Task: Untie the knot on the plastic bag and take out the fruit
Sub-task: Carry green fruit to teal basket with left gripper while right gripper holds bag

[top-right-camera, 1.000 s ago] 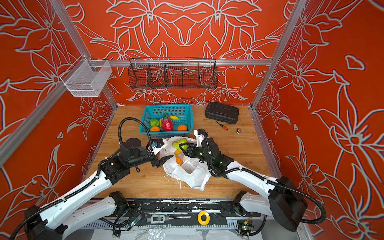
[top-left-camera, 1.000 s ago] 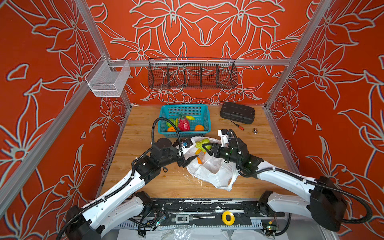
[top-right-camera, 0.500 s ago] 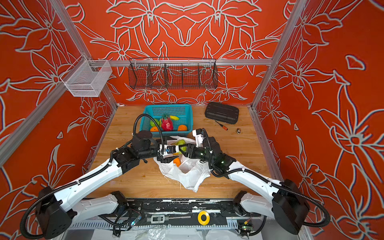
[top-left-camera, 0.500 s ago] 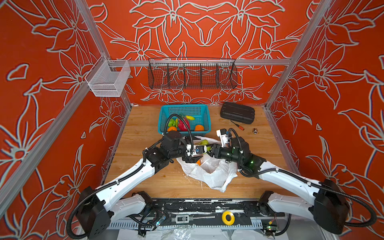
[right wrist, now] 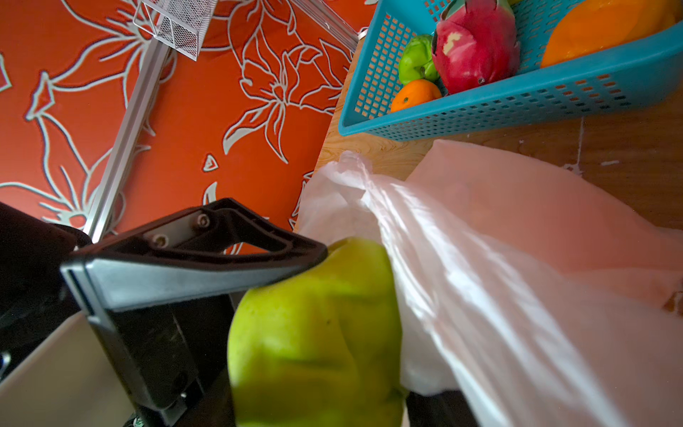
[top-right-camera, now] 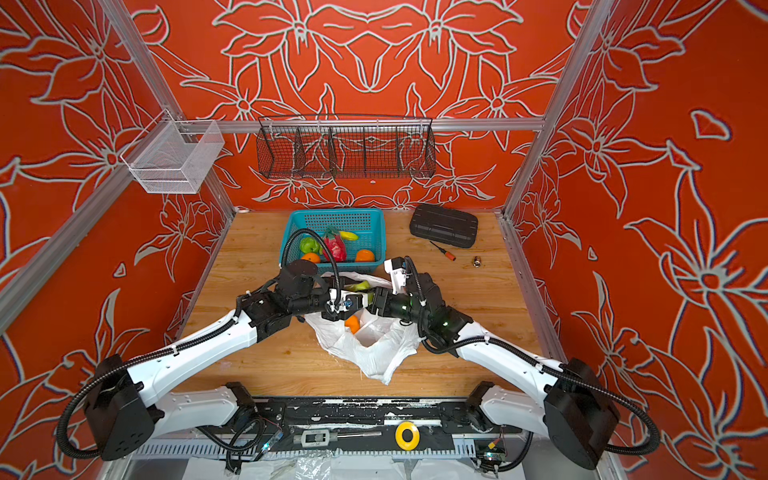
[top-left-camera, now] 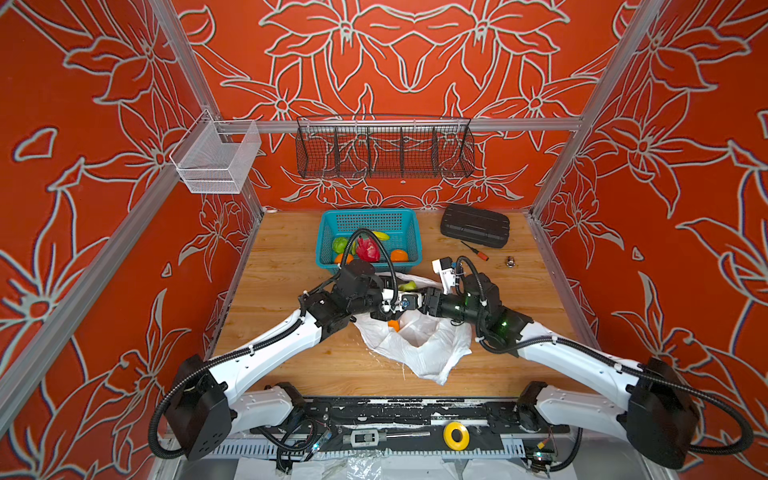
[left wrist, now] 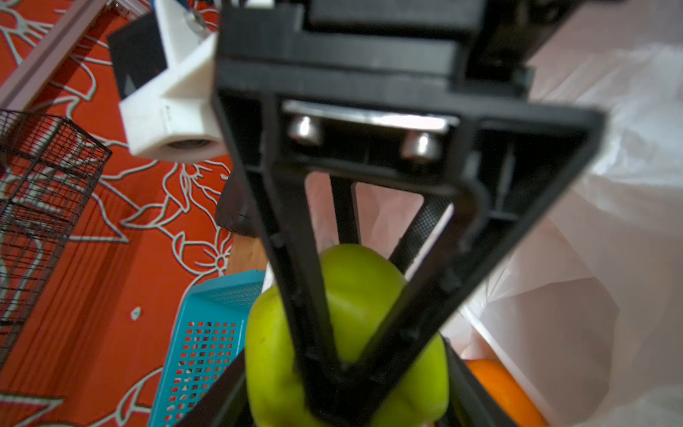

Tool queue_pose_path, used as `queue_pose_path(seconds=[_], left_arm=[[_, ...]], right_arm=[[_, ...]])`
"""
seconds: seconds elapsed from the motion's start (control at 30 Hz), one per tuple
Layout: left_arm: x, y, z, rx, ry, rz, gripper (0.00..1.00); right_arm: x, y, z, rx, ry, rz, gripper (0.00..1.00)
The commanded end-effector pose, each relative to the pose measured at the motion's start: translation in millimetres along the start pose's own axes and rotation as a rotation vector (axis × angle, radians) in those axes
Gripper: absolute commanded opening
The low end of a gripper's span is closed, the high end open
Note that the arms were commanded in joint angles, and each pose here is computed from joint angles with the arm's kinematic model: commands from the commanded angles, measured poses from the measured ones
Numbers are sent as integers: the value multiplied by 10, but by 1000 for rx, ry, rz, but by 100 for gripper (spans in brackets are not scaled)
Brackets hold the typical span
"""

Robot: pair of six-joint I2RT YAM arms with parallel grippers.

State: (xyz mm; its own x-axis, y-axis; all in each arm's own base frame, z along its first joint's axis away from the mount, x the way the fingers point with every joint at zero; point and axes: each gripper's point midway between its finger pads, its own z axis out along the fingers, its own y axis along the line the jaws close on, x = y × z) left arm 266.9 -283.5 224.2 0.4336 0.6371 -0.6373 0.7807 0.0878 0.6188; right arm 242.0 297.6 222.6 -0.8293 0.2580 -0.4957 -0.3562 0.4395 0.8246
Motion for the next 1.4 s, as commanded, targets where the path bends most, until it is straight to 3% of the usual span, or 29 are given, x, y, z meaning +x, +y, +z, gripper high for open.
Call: queue_pose_path(seconds=[0.0, 0.07, 0.27, 0.47, 0.57, 0.77, 0.93, 1.13, 1.37], left_arm=[[-68, 176, -18, -69, -1, 14, 56], [-56, 253, -41, -106, 14, -24, 55], [-3, 609, -169, -225, 66, -288, 51], [-7, 978, -298, -299, 49, -523, 45], [64, 1173, -285, -338, 77, -643, 44], [489, 1403, -17, -392, 272, -830, 44], [835, 1504, 230, -413, 374, -936, 44], [1270, 1600, 523, -424, 520, -1055, 44], [1712, 1598, 953, -407, 660, -1147, 44]], right_arm=[[-118, 235, -18, -64, -16, -7, 64], [-141, 201, -58, -29, -30, -18, 82], [-159, -163, -273, 116, -128, -5, 96], [0, -627, -469, 261, -145, 30, 96], [183, -709, -428, 248, -72, 62, 97], [568, -595, -250, 123, 148, 94, 97], [763, -823, -400, 249, 204, 116, 95], [955, -1417, -839, 498, 118, 143, 94], [837, -1487, -1036, 536, -3, 122, 94]])
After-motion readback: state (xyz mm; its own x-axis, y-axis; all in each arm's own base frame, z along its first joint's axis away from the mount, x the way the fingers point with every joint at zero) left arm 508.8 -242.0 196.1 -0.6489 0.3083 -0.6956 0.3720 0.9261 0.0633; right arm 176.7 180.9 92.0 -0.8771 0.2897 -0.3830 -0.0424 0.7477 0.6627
